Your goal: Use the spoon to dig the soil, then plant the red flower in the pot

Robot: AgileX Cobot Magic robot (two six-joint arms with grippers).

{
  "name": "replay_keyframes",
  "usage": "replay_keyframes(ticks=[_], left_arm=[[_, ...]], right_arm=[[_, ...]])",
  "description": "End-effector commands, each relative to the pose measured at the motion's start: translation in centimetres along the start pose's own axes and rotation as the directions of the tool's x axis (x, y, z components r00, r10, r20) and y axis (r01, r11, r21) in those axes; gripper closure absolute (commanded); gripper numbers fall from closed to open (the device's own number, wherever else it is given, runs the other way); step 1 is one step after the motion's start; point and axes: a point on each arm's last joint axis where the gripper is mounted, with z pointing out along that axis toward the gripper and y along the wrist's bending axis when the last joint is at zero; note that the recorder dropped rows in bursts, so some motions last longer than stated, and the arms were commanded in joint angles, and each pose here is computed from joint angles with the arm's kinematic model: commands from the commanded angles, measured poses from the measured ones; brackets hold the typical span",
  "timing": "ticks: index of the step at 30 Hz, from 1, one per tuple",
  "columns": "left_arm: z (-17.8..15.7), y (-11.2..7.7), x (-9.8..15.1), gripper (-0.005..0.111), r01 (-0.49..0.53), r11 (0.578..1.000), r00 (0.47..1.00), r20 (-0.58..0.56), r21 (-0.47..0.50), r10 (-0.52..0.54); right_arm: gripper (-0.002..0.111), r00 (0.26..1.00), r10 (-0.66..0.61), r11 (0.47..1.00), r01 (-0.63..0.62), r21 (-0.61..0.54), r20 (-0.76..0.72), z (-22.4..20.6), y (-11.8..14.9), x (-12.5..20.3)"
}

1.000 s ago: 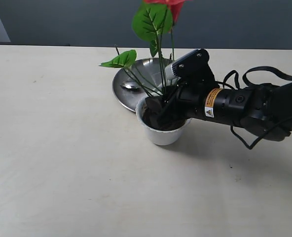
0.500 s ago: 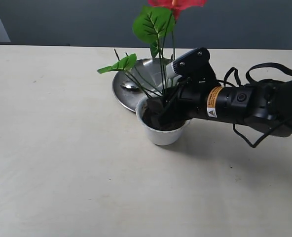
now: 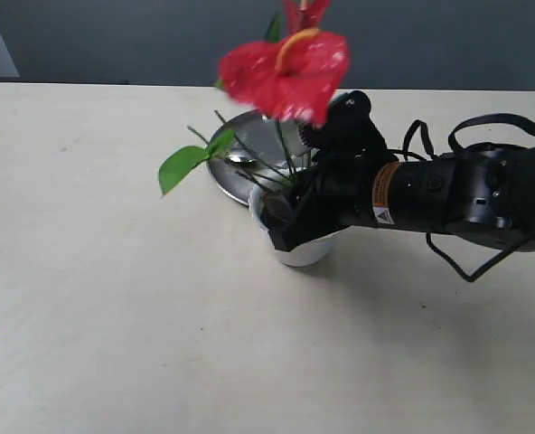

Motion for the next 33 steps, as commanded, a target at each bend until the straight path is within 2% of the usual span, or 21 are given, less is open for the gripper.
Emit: replay_keyframes(ticks=[1, 17, 21, 33], left_arm=[[0.0, 0.0, -0.2, 0.106, 0.006, 1.0, 1.0, 0.009, 0.006, -0.006], [0.0, 0.0, -0.2, 0.106, 0.006, 1.0, 1.0, 0.009, 0.006, -0.006], [0.0, 0.0, -0.2, 0.106, 0.006, 1.0, 1.0, 0.009, 0.006, -0.006], [0.0, 0.0, -0.2, 0.106, 0.006, 1.0, 1.0, 0.009, 0.006, -0.006]], right_arm=[[0.062, 0.996, -0.001, 1.0, 0.003, 0.029, -0.089, 0.1, 0.0, 1.3], [0.062, 0.997, -0.063, 0.997, 0.065, 0.04, -0.04, -1.1, 0.0, 0.0], [0.057, 0.997, -0.063, 0.997, 0.065, 0.042, -0.044, -1.1, 0.0, 0.0], [0.056, 0.995, -0.062, 0.996, 0.067, 0.064, -0.074, -1.2, -0.2, 0.3]])
